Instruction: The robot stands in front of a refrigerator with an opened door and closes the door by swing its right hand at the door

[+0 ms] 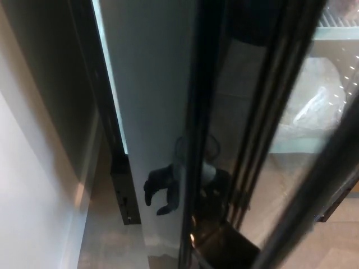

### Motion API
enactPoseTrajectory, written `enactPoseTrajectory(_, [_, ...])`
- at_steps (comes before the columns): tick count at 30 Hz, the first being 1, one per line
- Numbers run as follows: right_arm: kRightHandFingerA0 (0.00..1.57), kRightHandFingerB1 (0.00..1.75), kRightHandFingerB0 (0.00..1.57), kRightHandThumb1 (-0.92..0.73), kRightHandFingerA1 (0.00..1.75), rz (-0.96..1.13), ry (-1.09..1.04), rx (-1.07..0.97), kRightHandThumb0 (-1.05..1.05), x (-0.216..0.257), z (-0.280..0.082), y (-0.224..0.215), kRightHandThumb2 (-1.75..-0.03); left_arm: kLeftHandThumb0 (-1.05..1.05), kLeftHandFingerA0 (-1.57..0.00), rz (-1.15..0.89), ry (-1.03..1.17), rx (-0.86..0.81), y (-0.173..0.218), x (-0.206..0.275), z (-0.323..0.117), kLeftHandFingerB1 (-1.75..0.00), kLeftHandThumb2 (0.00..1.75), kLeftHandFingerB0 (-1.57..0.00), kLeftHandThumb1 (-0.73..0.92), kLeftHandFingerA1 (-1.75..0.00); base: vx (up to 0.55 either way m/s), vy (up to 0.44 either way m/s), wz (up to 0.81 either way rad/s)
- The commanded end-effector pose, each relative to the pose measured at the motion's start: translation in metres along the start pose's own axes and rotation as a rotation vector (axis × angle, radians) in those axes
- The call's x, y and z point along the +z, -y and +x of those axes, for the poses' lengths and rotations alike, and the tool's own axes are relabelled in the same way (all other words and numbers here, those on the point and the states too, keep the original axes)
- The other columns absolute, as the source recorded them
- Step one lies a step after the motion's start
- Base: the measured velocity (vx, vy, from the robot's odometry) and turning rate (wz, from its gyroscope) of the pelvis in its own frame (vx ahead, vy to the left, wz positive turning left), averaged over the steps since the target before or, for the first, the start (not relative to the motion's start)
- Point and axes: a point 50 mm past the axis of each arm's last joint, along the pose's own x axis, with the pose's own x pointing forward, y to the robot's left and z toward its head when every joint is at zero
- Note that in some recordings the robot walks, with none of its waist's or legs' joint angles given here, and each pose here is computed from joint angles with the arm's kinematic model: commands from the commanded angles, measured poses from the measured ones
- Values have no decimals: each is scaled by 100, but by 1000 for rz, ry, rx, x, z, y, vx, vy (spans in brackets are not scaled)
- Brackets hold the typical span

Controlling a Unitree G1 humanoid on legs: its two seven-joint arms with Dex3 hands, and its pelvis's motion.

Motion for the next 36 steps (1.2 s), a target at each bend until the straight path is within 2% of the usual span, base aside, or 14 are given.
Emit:
enactPoseTrajectory(1, [23, 29, 23, -87, 32, -30, 64, -42, -80, 0, -3, 4, -67, -58, -32, 33, 4, -3, -5, -9, -4, -44, 96, -21, 65, -51, 0, 0, 0])
enactPoseTrajectory(2, [23, 29, 23, -87, 32, -32, 71, -44, -80, -1, -3, 4, -67, -58, -32, 34, 7, -3, -4, -10, -4, -44, 96, -21, 65, -51, 0, 0, 0])
enactPoseTrajectory(3, [0, 36, 15, -72, 27, -42, 90, -54, -87, -1, -5, 2, -112, -57, -32, 34, 5, -7, -3, -12, -5, -44, 96, -20, 65, -52, 0, 0, 0])
enactPoseTrajectory(5, [0, 36, 15, -72, 27, -54, 114, -65, -87, -2, -8, -1, -112, -57, -32, 34, 1, -10, -2, -16, -7, -44, 96, -20, 65, -52, 0, 0, 0])
enactPoseTrajectory(6, [9, 27, 16, -88, 26, -46, 204, -113, -80, 4, -12, -4, -67, -53, -35, 27, -4, -19, -1, -19, -8, -32, 64, -30, 80, -35, 0, 0, 0])
enactPoseTrajectory(13, [0, 20, 3, -81, 15, 63, 875, -494, -77, 68, -73, 4, -114, -55, -33, 12, -11, -17, -2, -20, -8, -44, 96, -19, 64, -52, 0, 0, 0])
enactPoseTrajectory(20, [0, 13, 0, -82, 10, 117, 1269, -605, -82, 112, -141, 23, -112, -51, -36, -5, -17, -27, 2, -24, -10, -32, 64, -31, 79, -35, 0, 0, 0])
enactPoseTrajectory(24, [0, 12, 0, -83, 10, 97, 1396, -647, -81, 128, -168, 26, -111, -52, -36, 15, -20, -24, 2, -25, -10, -32, 64, -30, 80, -35, 0, 0, 0])
enactPoseTrajectory(26, [0, 14, 2, -77, 10, 109, 1551, -677, -80, 141, -193, 24, -107, -54, -33, 30, -27, -24, 1, -25, -10, -44, 97, -18, 64, -52, 0, 0, 0])
enactPoseTrajectory(27, [1, 21, 2, -89, 11, 122, 1600, -693, -69, 144, -200, 22, -70, -55, -32, 31, -29, -23, 1, -25, -10, -44, 97, -19, 64, -52, 0, 0, 0])
enactPoseTrajectory(28, [1, 21, 2, -89, 11, 134, 1633, -710, -69, 147, -206, 21, -70, -55, -32, 31, -31, -24, 1, -25, -10, -44, 97, -19, 64, -52, 0, 0, 0])
enactPoseTrajectory(29, [0, 18, 1, -79, 14, 98, 1704, -778, -81, 154, -212, 23, -113, -56, -34, 24, -30, -24, 1, -25, -10, -45, 97, -20, 64, -53, 0, 0, 0])
enactPoseTrajectory(35, [0, 24, 4, -76, 13, 98, 1879, -768, -88, 173, -225, 16, -111, -59, -33, 38, -34, -36, 2, -28, -11, -44, 97, -22, 67, -51, 0, 0, 0])
enactPoseTrajectory(36, [2, 27, 6, -67, 13, 95, 1933, -726, -76, 178, -228, 16, -84, -59, -33, 40, -34, -36, 1, -28, -11, -44, 97, -22, 67, -51, 0, 0, 0])
